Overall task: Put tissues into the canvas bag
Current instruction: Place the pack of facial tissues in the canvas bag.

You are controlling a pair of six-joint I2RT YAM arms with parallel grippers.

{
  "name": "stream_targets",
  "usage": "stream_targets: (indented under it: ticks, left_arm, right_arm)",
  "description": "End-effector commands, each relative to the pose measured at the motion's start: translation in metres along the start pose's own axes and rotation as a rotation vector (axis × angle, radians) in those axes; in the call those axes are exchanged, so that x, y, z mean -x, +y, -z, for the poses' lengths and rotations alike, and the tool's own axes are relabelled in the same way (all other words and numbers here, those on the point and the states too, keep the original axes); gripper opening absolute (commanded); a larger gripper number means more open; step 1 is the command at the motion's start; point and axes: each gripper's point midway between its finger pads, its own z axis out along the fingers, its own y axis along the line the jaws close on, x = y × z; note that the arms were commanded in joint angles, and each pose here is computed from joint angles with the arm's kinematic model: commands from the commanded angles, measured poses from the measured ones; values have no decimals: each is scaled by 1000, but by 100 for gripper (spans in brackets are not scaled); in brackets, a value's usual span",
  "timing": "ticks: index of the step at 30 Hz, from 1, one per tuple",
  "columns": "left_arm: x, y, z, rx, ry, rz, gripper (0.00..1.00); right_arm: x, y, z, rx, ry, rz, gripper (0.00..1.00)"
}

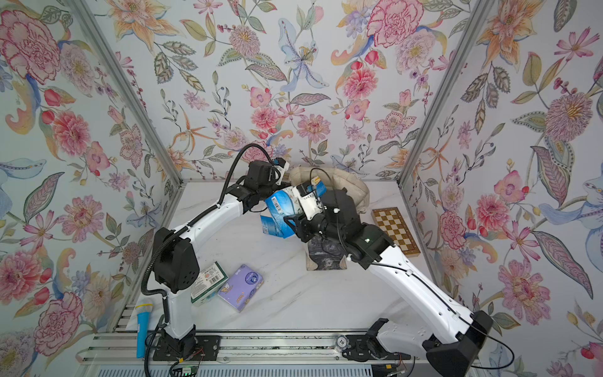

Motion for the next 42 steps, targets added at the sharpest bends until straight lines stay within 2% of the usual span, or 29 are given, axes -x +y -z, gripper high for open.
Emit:
stream_targets:
  ticks: [1, 4, 8, 11, 16, 28, 35, 39, 42]
  left_arm:
    - [18, 1, 15, 15, -36, -13, 0]
    - [18, 0, 14, 14, -35, -12, 0]
    - [16, 0, 16, 15, -31, -11, 0]
    - [18, 0, 19, 19, -36, -11, 0]
    - [20, -1, 21, 25, -41, -16, 0]
    - [19, 3, 15, 29, -31, -19, 0]
    - [20, 5, 16, 33, -33, -18, 0]
    - [20, 6, 16, 34, -34, -17, 0]
    - [22, 5, 16, 31, -39, -17, 0]
  right_arm:
    - [31, -9, 24, -50, -108, 64, 41]
    - [61, -39, 40, -172, -234, 89, 43]
    - [69, -96, 33, -358, -256, 68, 41]
    - [58, -142, 18, -478, -208, 26, 39]
    - [11, -197, 1, -612, -24, -48, 36]
    - [-84, -231, -10, -660, 431, -102, 37]
    - [-108, -211, -34, -548, 605, -82, 37]
    - [-123, -216, -37, -596, 710, -46, 37]
    - [-129, -214, -46, -579, 758, -37, 38]
